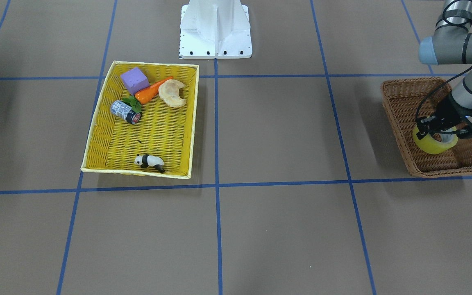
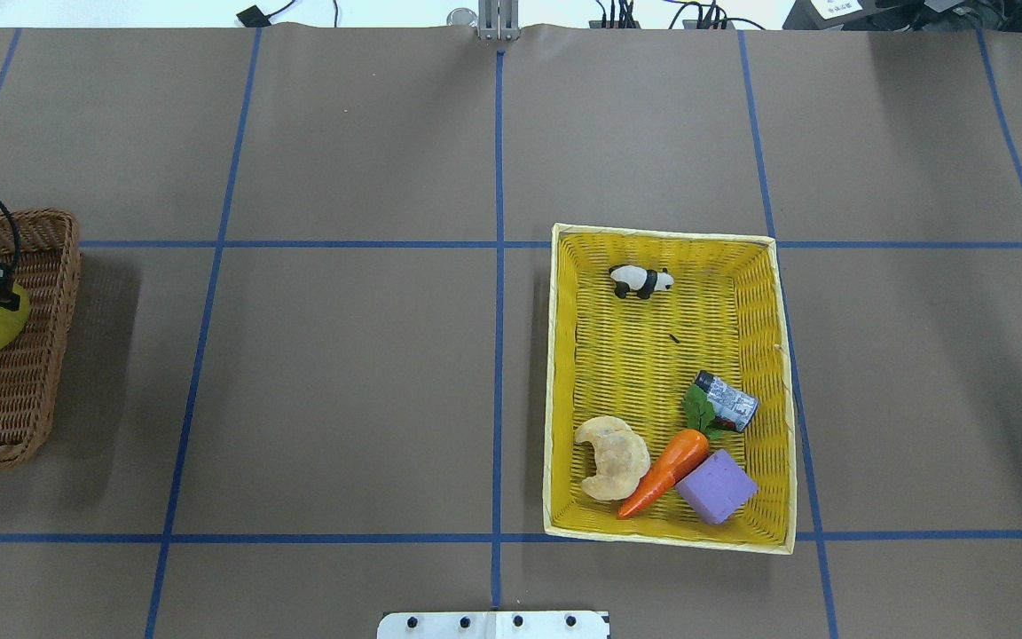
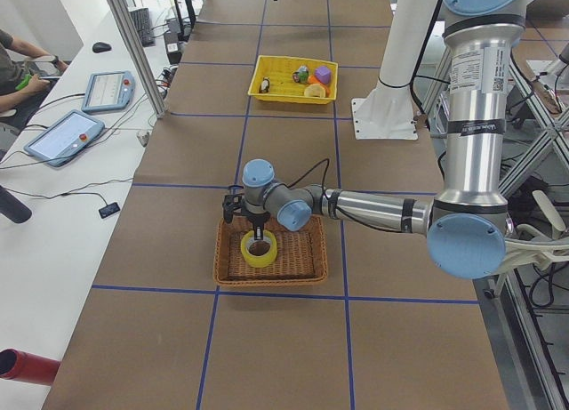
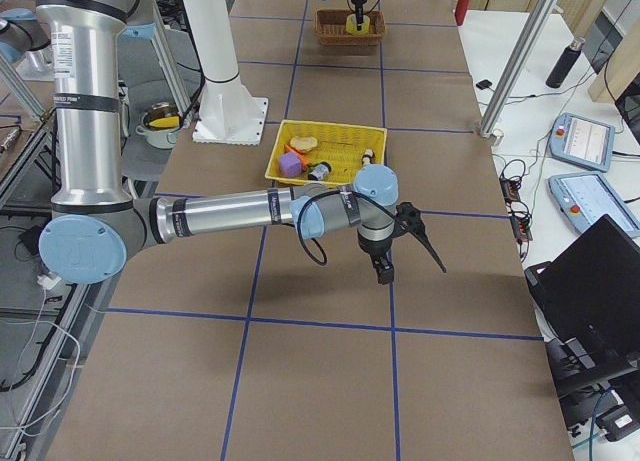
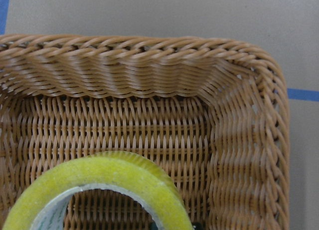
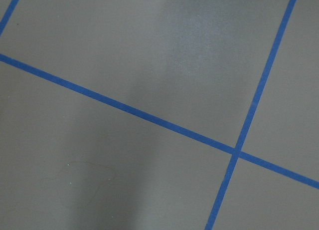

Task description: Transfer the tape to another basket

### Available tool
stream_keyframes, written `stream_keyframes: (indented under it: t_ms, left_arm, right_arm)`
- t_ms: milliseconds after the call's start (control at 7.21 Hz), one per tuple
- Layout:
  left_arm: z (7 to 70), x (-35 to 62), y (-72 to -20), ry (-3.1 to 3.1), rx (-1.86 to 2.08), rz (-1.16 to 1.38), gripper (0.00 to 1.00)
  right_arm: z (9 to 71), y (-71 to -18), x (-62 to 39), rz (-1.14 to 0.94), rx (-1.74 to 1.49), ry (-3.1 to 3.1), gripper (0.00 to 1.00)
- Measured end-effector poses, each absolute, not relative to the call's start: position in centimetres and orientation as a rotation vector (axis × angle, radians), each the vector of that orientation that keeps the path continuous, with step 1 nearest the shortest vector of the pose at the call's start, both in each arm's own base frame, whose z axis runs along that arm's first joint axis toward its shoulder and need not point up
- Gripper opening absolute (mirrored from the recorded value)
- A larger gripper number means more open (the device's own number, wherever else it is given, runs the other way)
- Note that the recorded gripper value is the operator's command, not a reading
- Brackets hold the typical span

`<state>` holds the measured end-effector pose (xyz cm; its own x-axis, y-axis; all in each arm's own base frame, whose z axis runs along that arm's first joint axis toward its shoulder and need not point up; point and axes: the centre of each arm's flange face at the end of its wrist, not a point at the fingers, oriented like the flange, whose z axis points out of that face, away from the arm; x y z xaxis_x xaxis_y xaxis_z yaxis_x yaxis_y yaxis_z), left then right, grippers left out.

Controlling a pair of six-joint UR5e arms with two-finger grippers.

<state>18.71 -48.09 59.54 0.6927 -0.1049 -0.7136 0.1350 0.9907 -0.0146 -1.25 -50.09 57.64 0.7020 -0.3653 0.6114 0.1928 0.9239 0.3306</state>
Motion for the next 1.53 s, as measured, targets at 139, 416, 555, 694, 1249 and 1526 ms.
stream_keyframes:
  t_ms: [139,416,555,694,1249,1526]
  left_arm:
    - [60.0,18.7,-48.1,0.79,0.033,-0.137,0.0]
    - [60.4,18.8,-48.1,0.787,0.028,-0.138,0.48]
    - [60.4,18.8,-48.1,0.788,0.03,-0.137,0.66]
    - [60.4,18.8,-48.1,0.787,0.032,-0.133,0.76]
    - [58.2,18.6,-48.0,0.82,0.06,-0.106,0.8]
    - [55.6,16.7,-48.1,0.866,0.12,-0.042,0.83]
  right_arm:
    - [57.7,-50.1,-1.3,-0.315,0.246,-0.73,0.99]
    - [57.6,-50.2,-1.4,-0.313,0.236,-0.73,0.99]
    - [57.6,-50.2,-1.5,-0.313,0.235,-0.73,0.99]
    - [57.5,-50.2,-1.5,-0.313,0.234,-0.731,0.99]
    - [57.4,-50.3,-1.5,-0.31,0.225,-0.732,0.99]
    - [57.4,-50.2,-1.5,-0.309,0.223,-0.733,0.99]
